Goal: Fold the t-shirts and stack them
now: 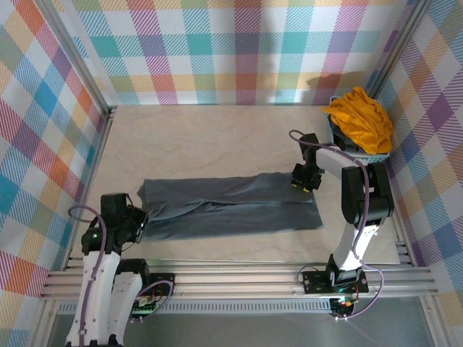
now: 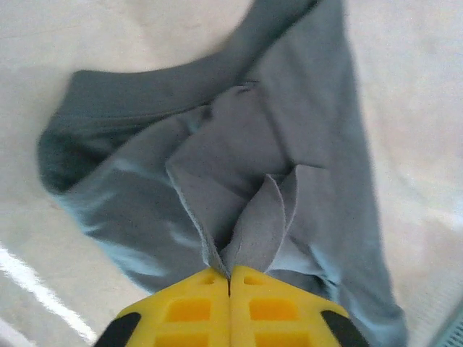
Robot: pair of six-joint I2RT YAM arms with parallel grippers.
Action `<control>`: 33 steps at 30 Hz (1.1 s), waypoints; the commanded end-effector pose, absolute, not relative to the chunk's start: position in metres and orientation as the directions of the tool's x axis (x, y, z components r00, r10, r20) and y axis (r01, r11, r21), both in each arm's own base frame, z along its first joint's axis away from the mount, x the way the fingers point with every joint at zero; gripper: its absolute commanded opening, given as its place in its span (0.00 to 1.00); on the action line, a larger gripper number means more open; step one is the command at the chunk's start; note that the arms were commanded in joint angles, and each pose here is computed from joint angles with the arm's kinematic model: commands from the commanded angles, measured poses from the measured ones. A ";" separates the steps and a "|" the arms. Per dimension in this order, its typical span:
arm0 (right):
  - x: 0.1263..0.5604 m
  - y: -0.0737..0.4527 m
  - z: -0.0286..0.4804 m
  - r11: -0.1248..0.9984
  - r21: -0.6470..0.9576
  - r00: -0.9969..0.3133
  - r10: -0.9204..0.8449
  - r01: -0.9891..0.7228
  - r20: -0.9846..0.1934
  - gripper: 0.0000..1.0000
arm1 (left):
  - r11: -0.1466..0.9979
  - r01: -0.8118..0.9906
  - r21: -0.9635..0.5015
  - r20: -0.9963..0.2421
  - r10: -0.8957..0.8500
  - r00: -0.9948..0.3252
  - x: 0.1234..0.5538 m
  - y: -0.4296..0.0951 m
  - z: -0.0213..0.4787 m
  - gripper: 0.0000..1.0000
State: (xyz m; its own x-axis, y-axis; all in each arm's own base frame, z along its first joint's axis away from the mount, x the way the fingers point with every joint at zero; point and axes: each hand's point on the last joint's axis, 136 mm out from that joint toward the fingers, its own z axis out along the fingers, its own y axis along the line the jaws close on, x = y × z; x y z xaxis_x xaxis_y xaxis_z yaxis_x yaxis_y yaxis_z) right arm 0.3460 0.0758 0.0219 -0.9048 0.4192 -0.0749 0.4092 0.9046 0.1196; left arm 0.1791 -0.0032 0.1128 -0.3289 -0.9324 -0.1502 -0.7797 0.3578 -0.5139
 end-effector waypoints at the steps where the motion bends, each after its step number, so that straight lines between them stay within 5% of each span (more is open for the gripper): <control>1: 0.344 0.070 0.037 0.900 0.119 -0.895 0.432 0.420 -0.107 0.35 | 0.367 -0.816 -0.447 -0.200 -0.930 -0.309 0.177 0.009 0.109 0.40; 3: 0.343 0.070 0.046 0.904 0.127 -0.896 0.423 0.408 -0.133 0.36 | 0.367 -0.821 -0.437 -0.220 -0.929 -0.298 0.179 0.014 0.117 0.57; 5: 0.344 0.073 0.056 0.914 0.137 -0.901 0.401 0.382 -0.162 0.36 | 0.369 -0.804 -0.467 -0.237 -0.928 -0.288 0.189 0.015 0.130 0.59; 13: 0.345 0.130 0.058 0.927 0.261 -0.946 0.307 0.271 -0.108 0.36 | 0.471 -0.770 -0.431 -0.072 -0.868 -0.491 0.287 -0.017 0.104 0.35; 19: 0.350 0.137 0.028 0.922 0.245 -0.951 0.310 0.299 -0.004 0.34 | 0.499 -0.766 -0.405 -0.016 -0.842 -0.540 0.350 -0.027 0.074 0.32; 26: 0.339 0.090 0.006 0.901 0.069 -0.902 0.424 0.429 0.077 0.29 | 0.405 -0.899 -0.170 0.087 -0.902 -0.423 0.331 0.004 0.003 0.22; 29: 0.334 0.071 0.003 0.872 0.063 -0.873 0.478 0.485 0.099 0.29 | 0.281 -0.946 -0.163 0.102 -0.949 -0.300 0.318 0.027 -0.007 0.23; 33: 0.337 0.074 0.000 0.866 0.092 -0.869 0.481 0.492 0.117 0.27 | 0.274 -0.947 -0.166 0.160 -0.940 -0.300 0.327 0.025 -0.018 0.23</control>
